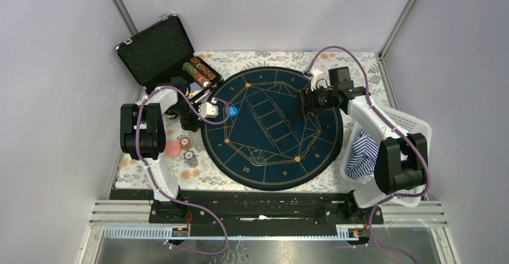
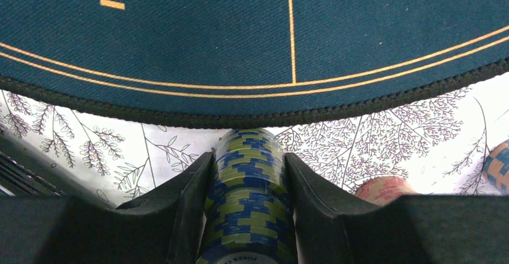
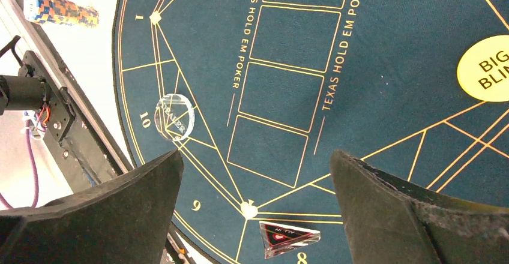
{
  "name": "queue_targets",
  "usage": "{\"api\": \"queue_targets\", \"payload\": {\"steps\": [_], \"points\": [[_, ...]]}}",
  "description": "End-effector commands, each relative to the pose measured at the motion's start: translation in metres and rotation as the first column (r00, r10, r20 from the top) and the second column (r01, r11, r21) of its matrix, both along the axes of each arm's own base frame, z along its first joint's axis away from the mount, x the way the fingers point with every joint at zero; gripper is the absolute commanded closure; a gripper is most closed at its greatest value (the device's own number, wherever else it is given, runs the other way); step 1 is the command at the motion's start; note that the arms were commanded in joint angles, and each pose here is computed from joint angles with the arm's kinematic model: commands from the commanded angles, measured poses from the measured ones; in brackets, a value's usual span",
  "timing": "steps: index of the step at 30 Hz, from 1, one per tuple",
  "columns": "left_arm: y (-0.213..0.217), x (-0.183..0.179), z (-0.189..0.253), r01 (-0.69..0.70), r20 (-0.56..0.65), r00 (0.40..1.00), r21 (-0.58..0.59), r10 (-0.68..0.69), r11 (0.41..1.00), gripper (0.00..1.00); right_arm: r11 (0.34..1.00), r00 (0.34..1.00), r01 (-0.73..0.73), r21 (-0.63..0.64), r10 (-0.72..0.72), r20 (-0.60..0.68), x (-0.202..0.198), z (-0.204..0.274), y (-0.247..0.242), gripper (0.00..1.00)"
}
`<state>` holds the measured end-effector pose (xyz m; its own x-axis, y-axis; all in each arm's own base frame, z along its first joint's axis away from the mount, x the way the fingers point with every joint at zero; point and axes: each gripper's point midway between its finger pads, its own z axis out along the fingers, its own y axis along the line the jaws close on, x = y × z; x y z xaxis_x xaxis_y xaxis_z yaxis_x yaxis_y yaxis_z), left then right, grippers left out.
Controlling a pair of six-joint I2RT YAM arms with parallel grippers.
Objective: Distribute texas hold em gaming equipment
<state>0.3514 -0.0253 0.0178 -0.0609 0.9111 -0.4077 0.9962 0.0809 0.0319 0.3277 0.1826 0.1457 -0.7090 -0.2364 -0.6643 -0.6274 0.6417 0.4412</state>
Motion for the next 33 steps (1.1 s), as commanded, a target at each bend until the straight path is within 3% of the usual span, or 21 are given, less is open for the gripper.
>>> {"api": "queue_targets", "payload": {"steps": [1, 5, 9, 15, 21, 28, 33], "points": [[-0.003, 0.003, 0.009, -0.013, 0.016, 1.0, 0.017, 0.013, 1.0, 0.71, 0.999, 0.999, -0.025, 0.032, 0.023, 0.047, 0.007, 0.018, 0.003, 0.0], [-0.008, 0.001, 0.024, 0.005, 0.006, 1.0, 0.038, -0.005, 0.999, 0.91, 0.999, 0.998, -0.024, 0.04, 0.022, 0.052, 0.006, 0.021, 0.003, 0.0], [-0.014, 0.012, 0.049, -0.011, 0.03, 1.0, 0.027, 0.01, 1.0, 1.0, 0.998, 0.998, -0.022, 0.061, 0.018, 0.054, 0.006, 0.027, 0.001, 0.0], [-0.04, 0.027, 0.084, -0.053, 0.015, 0.999, -0.003, 0.053, 0.999, 1.0, 0.996, 0.998, -0.005, 0.085, 0.0, 0.059, 0.007, 0.035, -0.004, 0.0], [-0.097, 0.039, 0.104, -0.055, 0.024, 0.998, -0.001, 0.055, 0.999, 1.0, 0.995, 0.997, 0.039, 0.089, -0.044, 0.056, 0.013, 0.038, -0.014, 0.0], [-0.181, 0.047, 0.099, -0.014, 0.021, 1.0, 0.0, 0.014, 1.0, 0.96, 0.99, 0.989, 0.123, 0.074, -0.128, 0.068, 0.023, 0.042, -0.032, 0.0], [-0.219, 0.046, 0.073, 0.011, 0.011, 1.0, 0.067, -0.012, 0.998, 0.96, 0.985, 0.983, 0.154, 0.083, -0.161, 0.084, 0.026, 0.048, -0.041, 0.0]]}}
